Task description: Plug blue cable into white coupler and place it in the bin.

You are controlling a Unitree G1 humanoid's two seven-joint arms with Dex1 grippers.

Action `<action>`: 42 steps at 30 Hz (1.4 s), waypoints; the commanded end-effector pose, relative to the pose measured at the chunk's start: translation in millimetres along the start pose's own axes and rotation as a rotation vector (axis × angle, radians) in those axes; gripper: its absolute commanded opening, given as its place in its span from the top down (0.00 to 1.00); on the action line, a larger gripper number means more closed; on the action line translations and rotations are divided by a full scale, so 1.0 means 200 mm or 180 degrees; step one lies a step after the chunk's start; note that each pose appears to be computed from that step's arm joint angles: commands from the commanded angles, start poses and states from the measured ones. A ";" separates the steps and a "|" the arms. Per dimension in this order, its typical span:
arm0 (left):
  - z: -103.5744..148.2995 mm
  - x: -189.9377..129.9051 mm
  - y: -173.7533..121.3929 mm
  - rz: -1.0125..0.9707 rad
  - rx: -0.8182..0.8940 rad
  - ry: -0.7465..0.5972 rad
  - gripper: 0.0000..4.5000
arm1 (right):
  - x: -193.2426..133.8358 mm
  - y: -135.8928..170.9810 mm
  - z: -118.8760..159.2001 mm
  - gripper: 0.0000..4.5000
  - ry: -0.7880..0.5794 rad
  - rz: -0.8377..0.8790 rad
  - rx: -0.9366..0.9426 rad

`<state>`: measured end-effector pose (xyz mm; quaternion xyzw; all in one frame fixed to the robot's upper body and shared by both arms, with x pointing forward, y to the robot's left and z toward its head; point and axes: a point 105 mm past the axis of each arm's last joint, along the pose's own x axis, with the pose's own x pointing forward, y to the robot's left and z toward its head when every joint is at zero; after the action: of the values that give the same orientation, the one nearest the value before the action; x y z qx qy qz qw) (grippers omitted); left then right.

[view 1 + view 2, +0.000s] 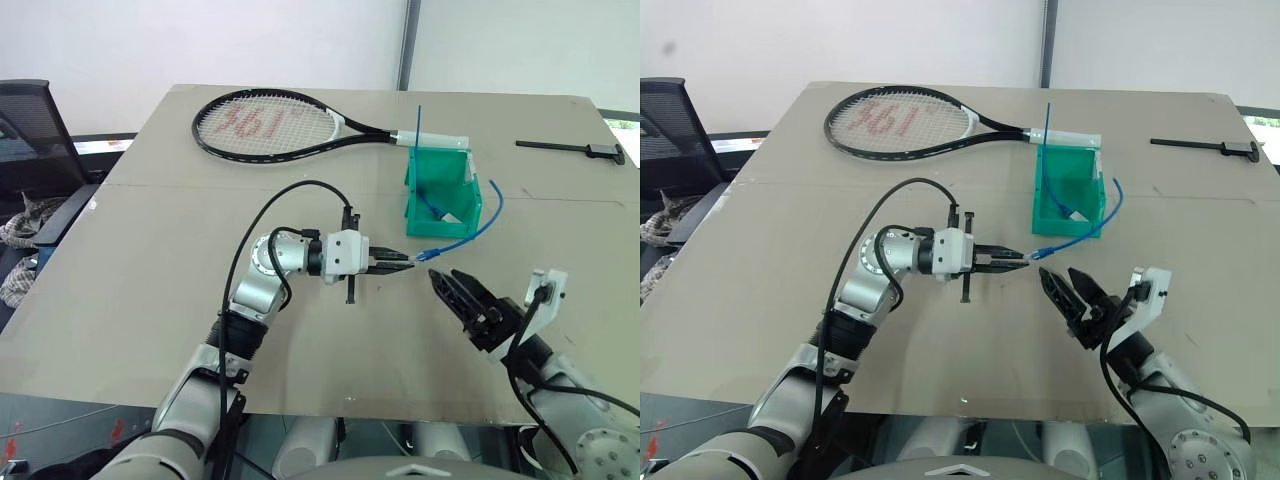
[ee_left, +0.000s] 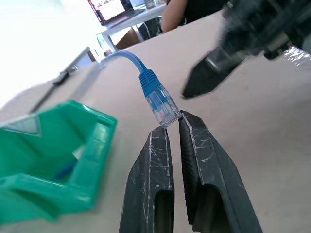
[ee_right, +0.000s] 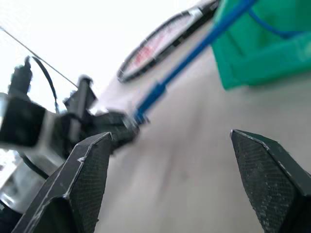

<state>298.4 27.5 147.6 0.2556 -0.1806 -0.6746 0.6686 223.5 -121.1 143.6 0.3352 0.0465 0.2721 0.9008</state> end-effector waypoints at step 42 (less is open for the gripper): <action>-0.04 -0.61 0.09 0.1287 -0.1414 0.0438 0.04 | 0.17 0.09 0.04 1.00 0.0225 0.0367 0.0203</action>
<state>306.1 108.0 141.1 0.1444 -0.0460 -0.5951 0.7892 249.0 -101.9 154.9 0.3615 0.0846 0.3009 0.8784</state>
